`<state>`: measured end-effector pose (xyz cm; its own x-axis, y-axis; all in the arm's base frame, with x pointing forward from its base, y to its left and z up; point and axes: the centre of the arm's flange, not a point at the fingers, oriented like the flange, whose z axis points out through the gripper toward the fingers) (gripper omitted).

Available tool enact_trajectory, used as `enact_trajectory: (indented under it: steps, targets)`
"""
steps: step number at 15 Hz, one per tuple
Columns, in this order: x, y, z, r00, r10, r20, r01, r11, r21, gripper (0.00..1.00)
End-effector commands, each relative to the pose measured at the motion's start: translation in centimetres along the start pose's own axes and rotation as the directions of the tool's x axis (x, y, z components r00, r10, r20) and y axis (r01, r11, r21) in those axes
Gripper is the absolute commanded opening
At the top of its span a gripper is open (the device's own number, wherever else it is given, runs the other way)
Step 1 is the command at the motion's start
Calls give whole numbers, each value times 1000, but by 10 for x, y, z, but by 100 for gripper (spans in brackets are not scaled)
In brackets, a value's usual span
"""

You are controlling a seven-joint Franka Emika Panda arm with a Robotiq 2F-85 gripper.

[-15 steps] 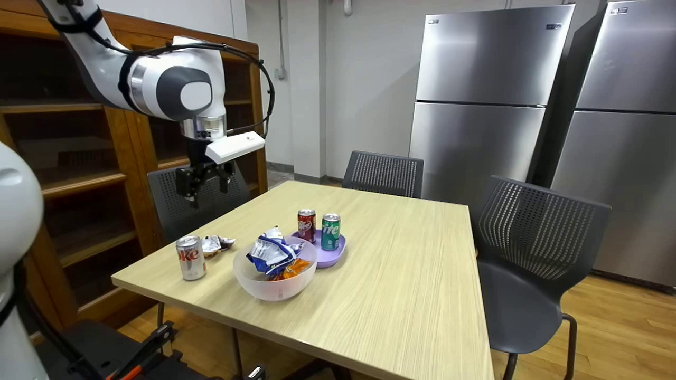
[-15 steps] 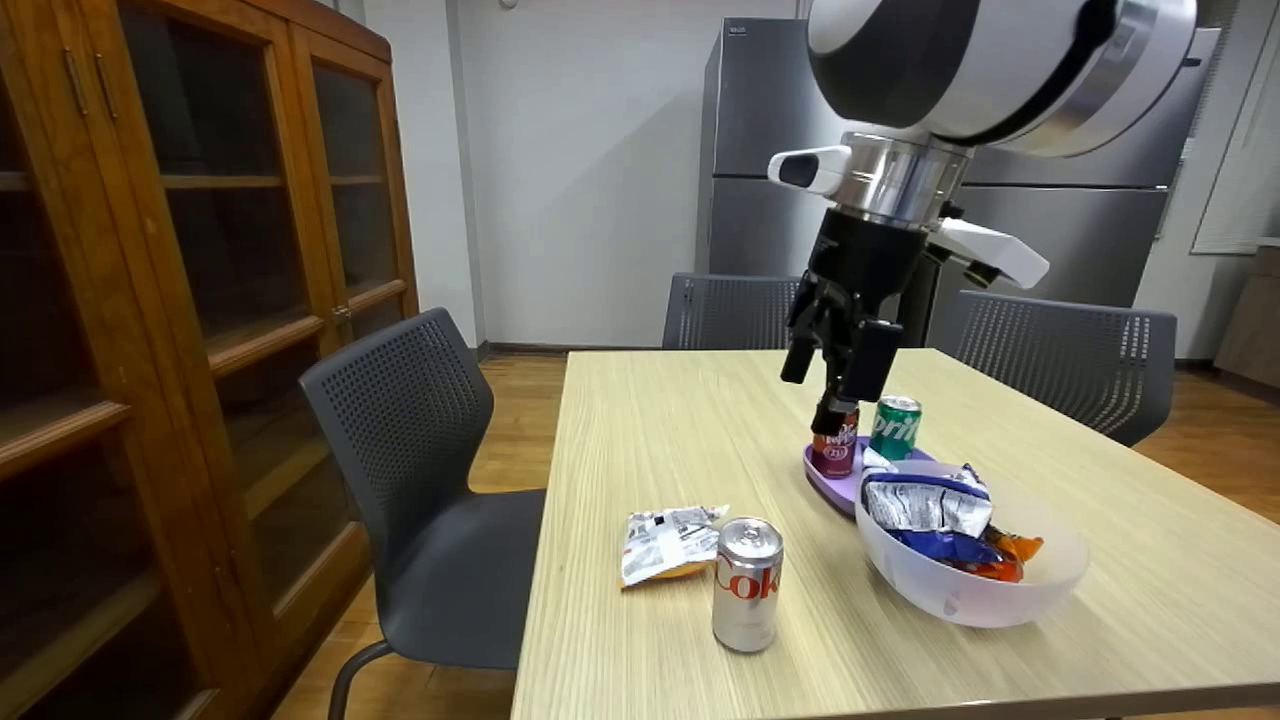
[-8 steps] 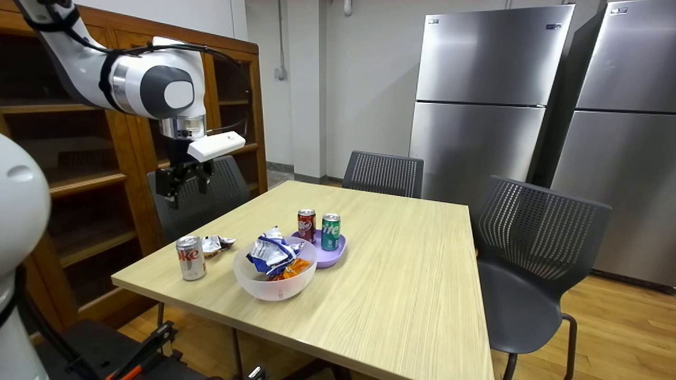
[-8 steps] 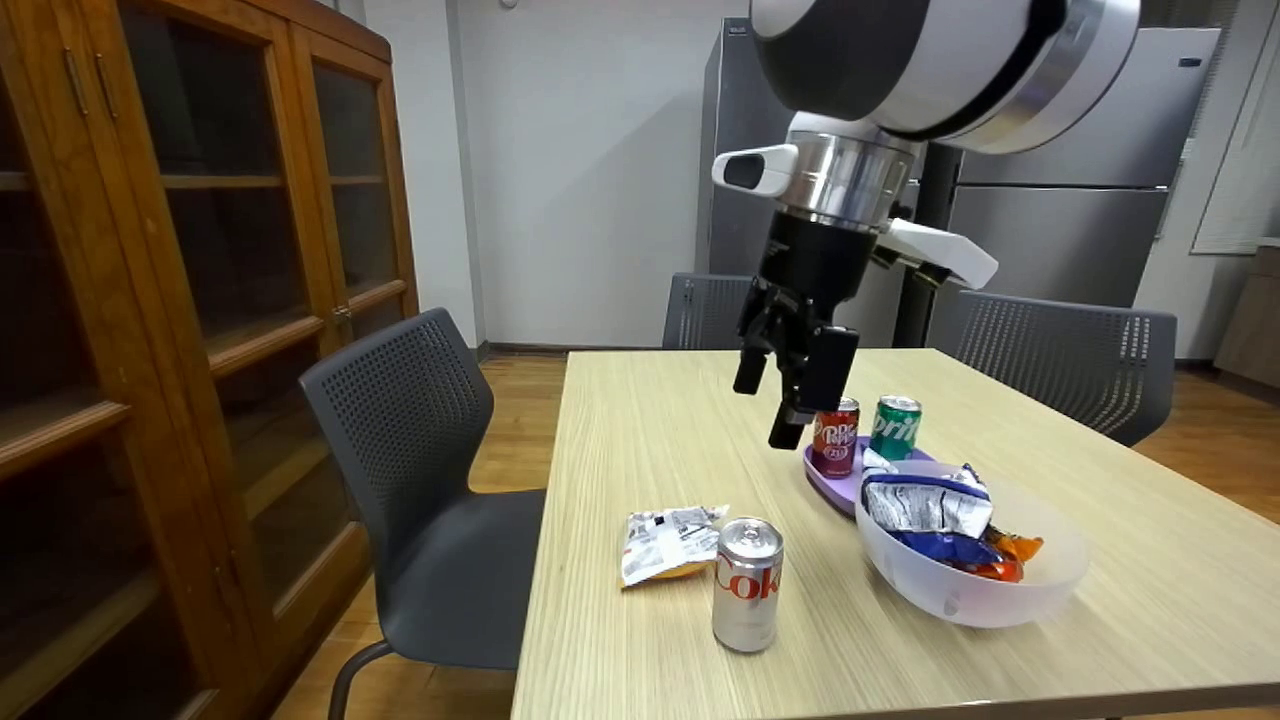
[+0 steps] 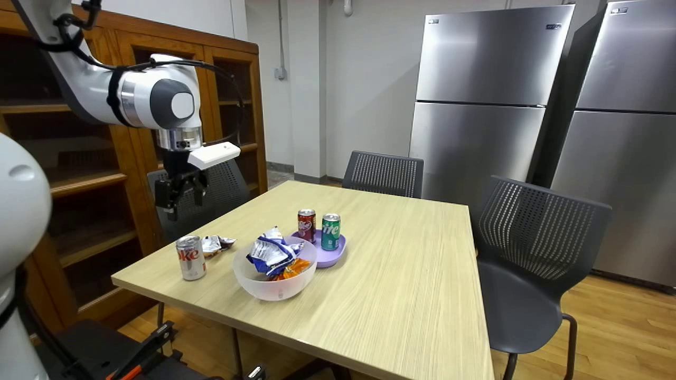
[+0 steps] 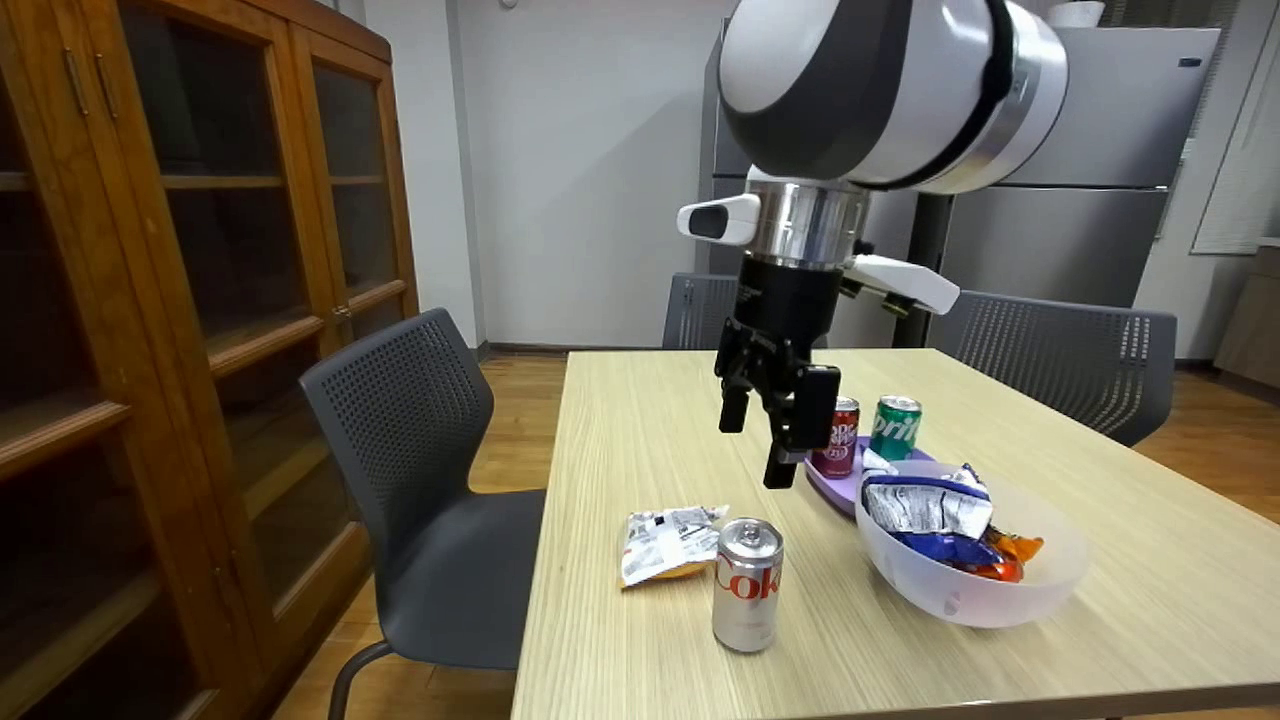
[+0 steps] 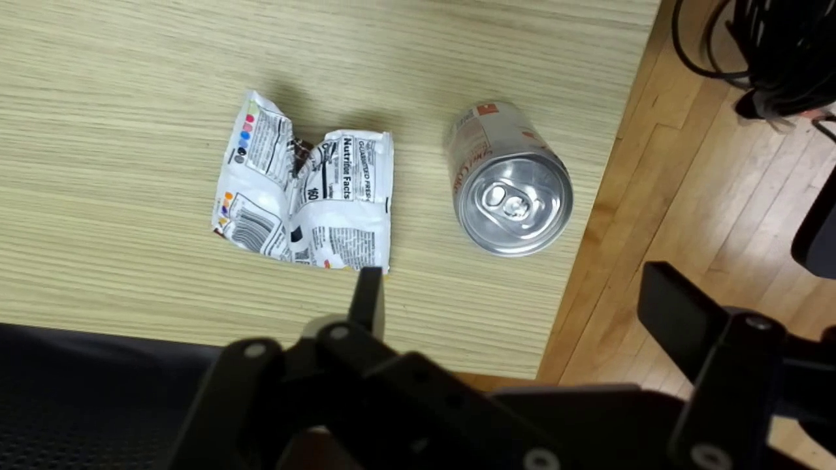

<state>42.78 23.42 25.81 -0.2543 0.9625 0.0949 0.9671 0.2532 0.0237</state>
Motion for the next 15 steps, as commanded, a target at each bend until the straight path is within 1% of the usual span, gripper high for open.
enact_trajectory:
  steps: [1,8,15]
  targets:
    - [8,16,17,1000,-4,27,3,999,42,100]
    - [9,19,49,999,-17,45,12,993,120,100]
    - [7,15,66,999,-14,46,5,983,184,100]
